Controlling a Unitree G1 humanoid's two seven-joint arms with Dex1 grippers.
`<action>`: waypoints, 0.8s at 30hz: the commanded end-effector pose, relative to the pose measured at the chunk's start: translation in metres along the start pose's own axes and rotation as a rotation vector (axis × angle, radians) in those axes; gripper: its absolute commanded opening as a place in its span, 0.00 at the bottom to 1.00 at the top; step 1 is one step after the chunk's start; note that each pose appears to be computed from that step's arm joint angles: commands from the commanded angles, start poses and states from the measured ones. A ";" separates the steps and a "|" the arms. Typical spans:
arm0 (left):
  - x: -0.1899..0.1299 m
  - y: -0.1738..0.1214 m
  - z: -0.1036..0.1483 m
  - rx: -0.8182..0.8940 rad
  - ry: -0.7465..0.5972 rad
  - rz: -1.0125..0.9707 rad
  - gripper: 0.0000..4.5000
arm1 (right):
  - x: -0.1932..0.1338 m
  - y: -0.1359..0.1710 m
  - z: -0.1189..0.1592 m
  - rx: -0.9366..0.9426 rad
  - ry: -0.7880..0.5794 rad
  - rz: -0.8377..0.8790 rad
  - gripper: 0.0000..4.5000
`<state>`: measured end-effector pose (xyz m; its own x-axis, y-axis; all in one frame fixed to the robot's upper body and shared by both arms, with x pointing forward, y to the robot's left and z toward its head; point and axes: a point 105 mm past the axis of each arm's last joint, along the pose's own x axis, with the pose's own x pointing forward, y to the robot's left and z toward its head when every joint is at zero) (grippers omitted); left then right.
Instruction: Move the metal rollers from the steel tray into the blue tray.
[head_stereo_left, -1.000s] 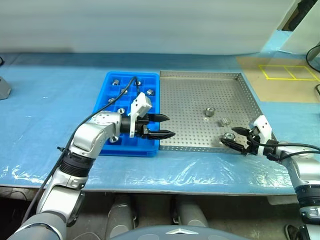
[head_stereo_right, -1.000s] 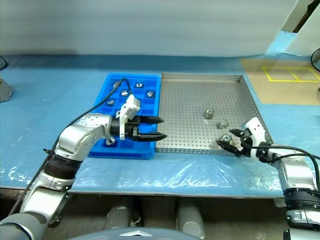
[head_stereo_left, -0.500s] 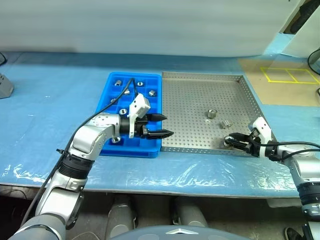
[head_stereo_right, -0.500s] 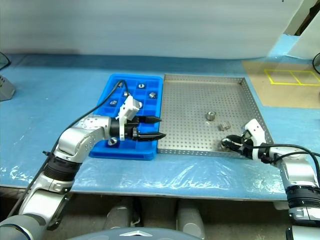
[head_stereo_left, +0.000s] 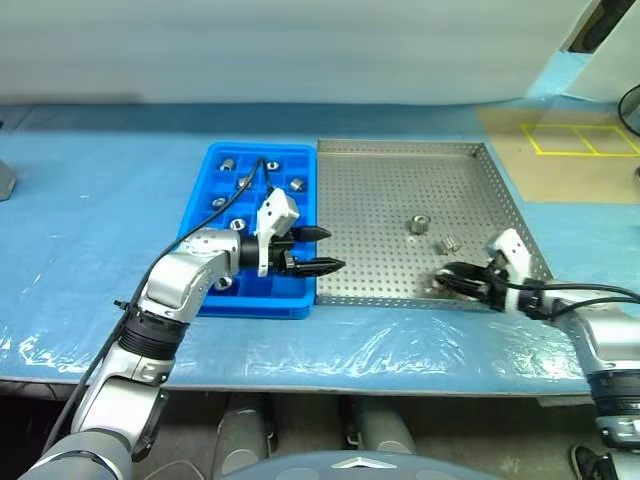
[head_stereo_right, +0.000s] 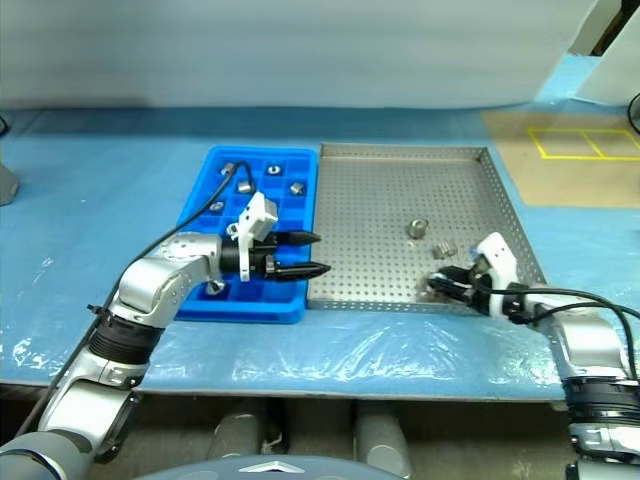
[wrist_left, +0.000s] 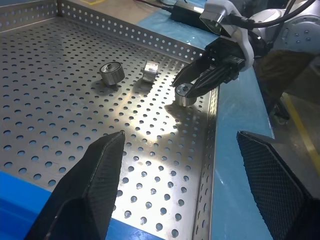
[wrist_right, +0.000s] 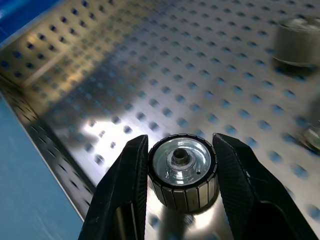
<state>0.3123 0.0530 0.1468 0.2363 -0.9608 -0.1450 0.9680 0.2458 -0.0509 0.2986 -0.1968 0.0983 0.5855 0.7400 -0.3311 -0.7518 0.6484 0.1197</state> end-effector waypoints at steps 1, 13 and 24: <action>-0.016 0.013 0.014 0.055 -0.023 0.066 0.84 | 0.016 0.038 0.050 -0.108 -0.115 0.133 0.35; -0.108 0.045 0.038 0.150 0.003 0.430 0.84 | 0.093 0.045 0.092 -0.251 -0.225 0.133 0.35; -0.112 0.031 0.030 0.111 -0.015 0.487 0.84 | 0.140 0.051 0.102 -0.263 -0.269 0.174 0.35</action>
<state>0.3230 0.1703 0.1817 0.6691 -0.7280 -0.1491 0.7429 0.6602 0.1103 0.3713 -0.0463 0.1400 0.4845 0.8686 -0.1040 -0.8748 0.4809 -0.0587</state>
